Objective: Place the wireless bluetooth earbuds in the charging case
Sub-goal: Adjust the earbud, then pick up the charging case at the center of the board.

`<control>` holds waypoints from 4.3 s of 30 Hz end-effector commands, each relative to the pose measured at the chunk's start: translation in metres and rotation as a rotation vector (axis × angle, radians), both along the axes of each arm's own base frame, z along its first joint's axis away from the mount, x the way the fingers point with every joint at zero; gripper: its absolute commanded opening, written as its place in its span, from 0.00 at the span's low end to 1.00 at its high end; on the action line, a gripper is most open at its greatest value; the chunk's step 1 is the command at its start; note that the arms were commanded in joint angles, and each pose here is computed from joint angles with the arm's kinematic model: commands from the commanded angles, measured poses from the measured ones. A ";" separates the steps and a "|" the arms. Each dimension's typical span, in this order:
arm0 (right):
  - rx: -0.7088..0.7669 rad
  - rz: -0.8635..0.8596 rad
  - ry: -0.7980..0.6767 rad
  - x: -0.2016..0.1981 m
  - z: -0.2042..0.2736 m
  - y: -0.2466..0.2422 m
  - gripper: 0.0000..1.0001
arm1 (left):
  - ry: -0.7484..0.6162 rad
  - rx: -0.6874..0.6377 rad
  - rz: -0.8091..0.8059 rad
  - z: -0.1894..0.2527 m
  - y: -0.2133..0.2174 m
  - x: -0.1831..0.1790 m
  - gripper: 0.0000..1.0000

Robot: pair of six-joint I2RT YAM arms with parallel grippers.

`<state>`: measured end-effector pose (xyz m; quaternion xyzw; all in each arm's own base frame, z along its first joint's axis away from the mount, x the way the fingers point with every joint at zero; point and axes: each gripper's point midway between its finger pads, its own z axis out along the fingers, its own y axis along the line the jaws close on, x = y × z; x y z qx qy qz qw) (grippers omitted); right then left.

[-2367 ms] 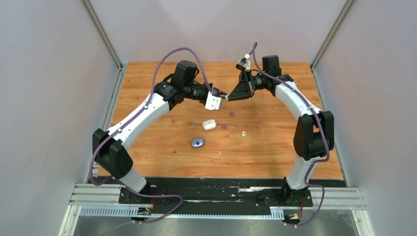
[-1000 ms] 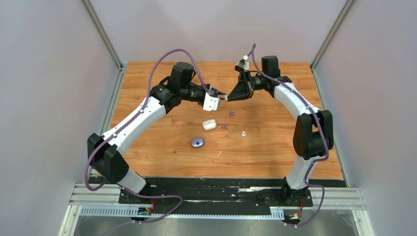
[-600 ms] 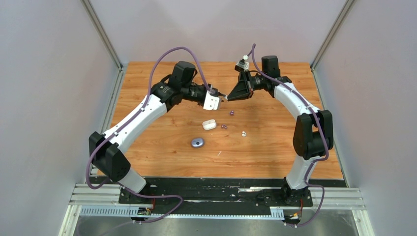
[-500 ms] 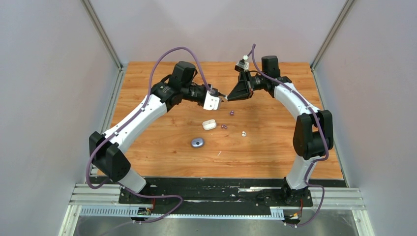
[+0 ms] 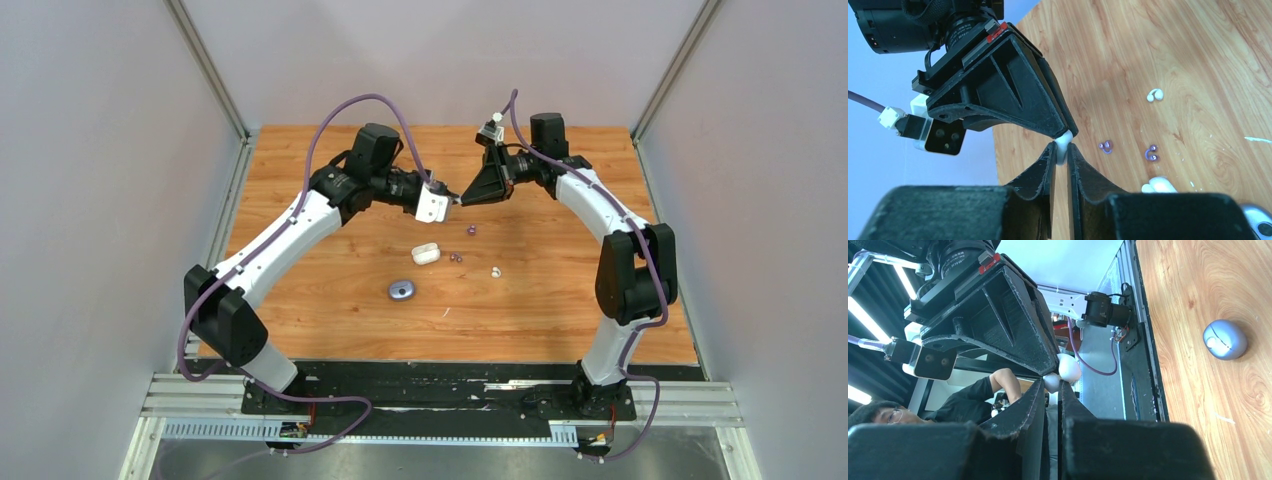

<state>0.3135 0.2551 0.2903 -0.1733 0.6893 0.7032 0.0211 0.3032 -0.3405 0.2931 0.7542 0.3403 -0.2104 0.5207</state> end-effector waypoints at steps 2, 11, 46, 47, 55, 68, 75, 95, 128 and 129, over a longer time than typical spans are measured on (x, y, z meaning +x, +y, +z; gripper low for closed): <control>0.160 0.281 0.010 -0.041 0.029 -0.025 0.00 | -0.036 -0.030 -0.014 0.016 -0.008 0.002 0.16; 0.158 0.244 -0.033 -0.026 0.033 -0.035 0.28 | -0.049 0.018 0.047 0.014 -0.001 0.010 0.00; -0.165 0.198 -1.112 0.079 -0.191 0.026 0.42 | 0.927 0.197 0.730 -0.054 0.161 0.006 0.00; -0.167 0.208 -1.051 0.076 -0.193 0.029 0.40 | 0.928 0.198 0.733 -0.054 0.161 0.006 0.00; -0.195 0.258 -0.687 0.061 -0.212 0.041 0.35 | 0.936 0.196 0.743 -0.059 0.165 0.005 0.00; -0.232 0.250 -0.590 0.056 -0.229 0.051 0.36 | 0.949 0.181 0.733 -0.059 0.162 0.006 0.00; -0.260 0.221 -0.593 0.070 -0.237 0.055 0.34 | 0.964 0.187 0.722 -0.059 0.162 0.001 0.00; -0.263 0.260 -0.634 0.068 -0.254 0.068 0.25 | 0.980 0.207 0.712 -0.063 0.162 -0.002 0.00; -0.348 0.130 -1.376 0.103 -0.142 0.058 0.00 | 0.926 0.207 0.724 -0.065 0.163 0.015 0.00; -0.355 0.098 -1.447 0.107 -0.130 0.057 0.00 | 0.915 0.201 0.730 -0.064 0.163 0.018 0.00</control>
